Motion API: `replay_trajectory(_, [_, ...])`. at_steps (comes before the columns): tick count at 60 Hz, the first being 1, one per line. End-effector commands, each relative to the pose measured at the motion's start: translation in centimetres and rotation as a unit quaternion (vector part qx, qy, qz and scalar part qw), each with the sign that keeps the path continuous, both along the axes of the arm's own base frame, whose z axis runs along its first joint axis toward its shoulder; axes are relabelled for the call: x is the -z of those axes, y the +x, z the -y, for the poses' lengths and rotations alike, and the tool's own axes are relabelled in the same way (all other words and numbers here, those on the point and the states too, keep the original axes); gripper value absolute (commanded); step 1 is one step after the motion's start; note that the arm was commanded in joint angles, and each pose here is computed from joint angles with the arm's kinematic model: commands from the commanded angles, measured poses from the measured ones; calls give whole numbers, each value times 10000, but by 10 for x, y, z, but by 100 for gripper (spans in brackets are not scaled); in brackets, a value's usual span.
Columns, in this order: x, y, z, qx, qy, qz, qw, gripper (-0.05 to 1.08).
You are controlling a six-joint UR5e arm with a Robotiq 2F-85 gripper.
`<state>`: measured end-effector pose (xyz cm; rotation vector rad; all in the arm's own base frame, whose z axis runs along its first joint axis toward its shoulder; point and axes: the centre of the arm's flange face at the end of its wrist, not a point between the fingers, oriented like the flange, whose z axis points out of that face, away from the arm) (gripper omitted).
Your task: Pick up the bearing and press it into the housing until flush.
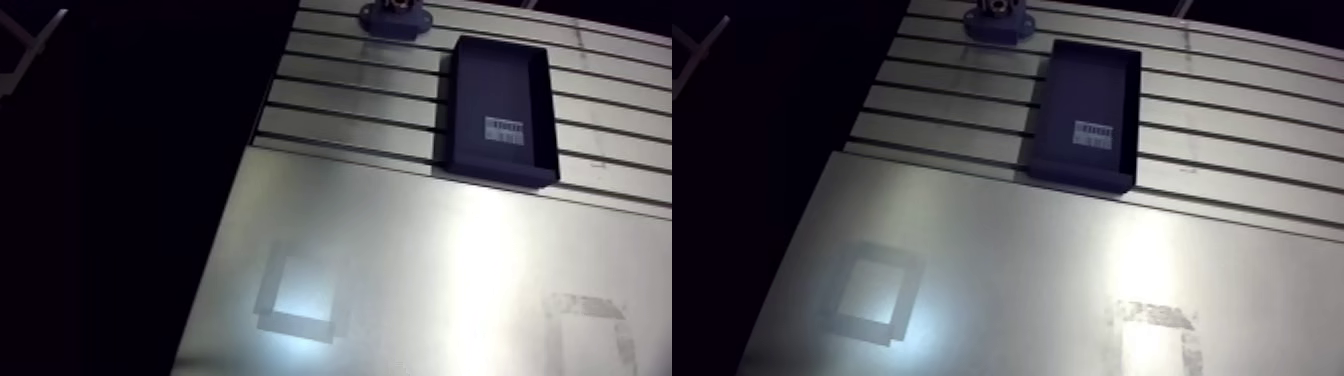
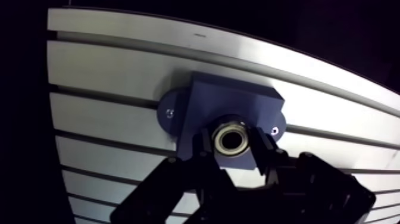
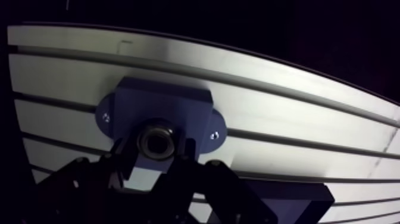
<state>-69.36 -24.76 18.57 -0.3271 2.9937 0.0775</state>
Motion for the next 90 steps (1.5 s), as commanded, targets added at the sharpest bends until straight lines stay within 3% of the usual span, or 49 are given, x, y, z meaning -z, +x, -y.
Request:
replay_trajectory(1, [0, 0, -1, -3, -9, -2, 10000, 60])
replay_trajectory(22, [0, 0, -1, 4, -8, -2, 10000, 57])
replay_trajectory(23, [0, 0, 0, -7, -16, 0, 10000, 42])
replay_trajectory(24, [0, 0, 0, -7, -16, 0, 10000, 42])
replay_trajectory(25, [-1, 0, -1, -23, -13, 0, 10000, 7])
replay_trajectory(29, [-1, 1, 0, -38, -19, 8, 10000, 1])
replay_trajectory(65, [-3, 0, -2, -11, -63, 10, 10000, 0])
replay_trajectory(84, [-41, 1, -2, 19, -96, -151, 9998, 1])
replay_trajectory(87, [-45, 2, -2, 34, -92, -132, 9999, 6])
replay_trajectory(88, [-45, 2, -2, 49, -91, -103, 9999, 17])
replay_trajectory(89, [-45, 2, -2, 49, -91, -103, 9999, 17])
replay_trajectory(90, [-46, 2, -3, 58, -96, -91, 9999, 26])
